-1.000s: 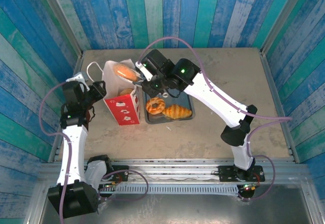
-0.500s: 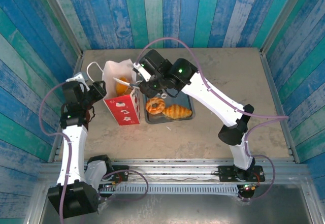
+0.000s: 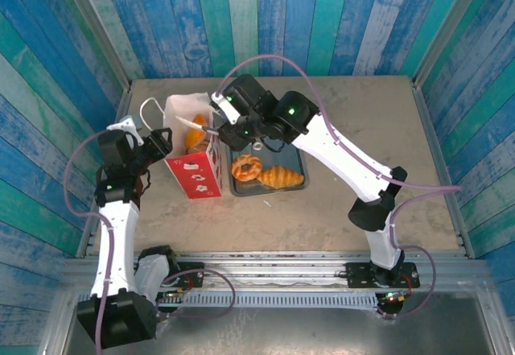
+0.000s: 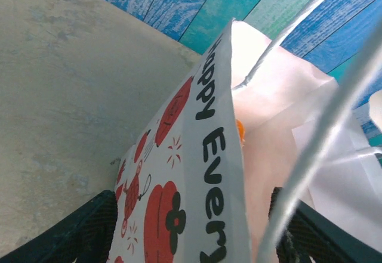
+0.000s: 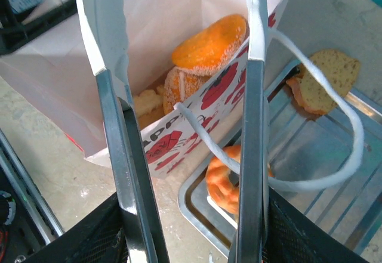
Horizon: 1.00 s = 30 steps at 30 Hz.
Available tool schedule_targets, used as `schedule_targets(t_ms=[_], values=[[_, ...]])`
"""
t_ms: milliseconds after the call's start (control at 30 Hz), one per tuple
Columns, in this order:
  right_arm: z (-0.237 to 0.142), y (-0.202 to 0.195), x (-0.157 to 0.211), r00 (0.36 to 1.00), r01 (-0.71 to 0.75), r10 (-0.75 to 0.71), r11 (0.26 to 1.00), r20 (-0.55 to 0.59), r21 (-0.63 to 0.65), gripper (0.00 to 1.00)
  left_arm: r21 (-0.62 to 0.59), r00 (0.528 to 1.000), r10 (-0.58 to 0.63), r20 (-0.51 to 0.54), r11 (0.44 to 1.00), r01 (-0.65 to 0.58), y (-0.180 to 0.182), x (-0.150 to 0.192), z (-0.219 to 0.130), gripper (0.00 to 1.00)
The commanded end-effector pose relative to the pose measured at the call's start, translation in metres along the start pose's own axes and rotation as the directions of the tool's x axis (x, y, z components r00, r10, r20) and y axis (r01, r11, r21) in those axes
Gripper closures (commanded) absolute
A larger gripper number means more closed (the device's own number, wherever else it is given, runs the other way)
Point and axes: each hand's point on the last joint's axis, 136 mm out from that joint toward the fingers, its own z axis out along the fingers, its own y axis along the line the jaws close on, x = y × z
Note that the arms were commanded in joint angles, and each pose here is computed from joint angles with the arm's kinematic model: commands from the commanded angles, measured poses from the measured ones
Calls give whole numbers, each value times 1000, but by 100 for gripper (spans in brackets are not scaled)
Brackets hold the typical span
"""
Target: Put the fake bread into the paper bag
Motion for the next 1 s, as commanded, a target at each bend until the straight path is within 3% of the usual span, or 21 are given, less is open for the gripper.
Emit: schedule_targets(t_ms=[0,300,600,833,967], values=[[-47,5,-27,989,-15,20,999,145,-40,45,43,999,33,26,998,-34,-11,-5,-9,26],[-107,-6,-32,965,-45,52,998,257,-35,45,67,998,48,37,996,-50,-20,-6,-21,19],[-160,-42,1,945,-159,154,987,289,-9,44,72,996,61,63,995,-65,-26,-9,-36,9],[-160,-98,57,921,-333,326,943,215,-2,44,75,991,82,101,993,-90,-33,-12,-51,0],[-133,-120,98,908,-408,404,913,107,20,45,78,987,104,126,990,-114,-37,-14,-58,5]])
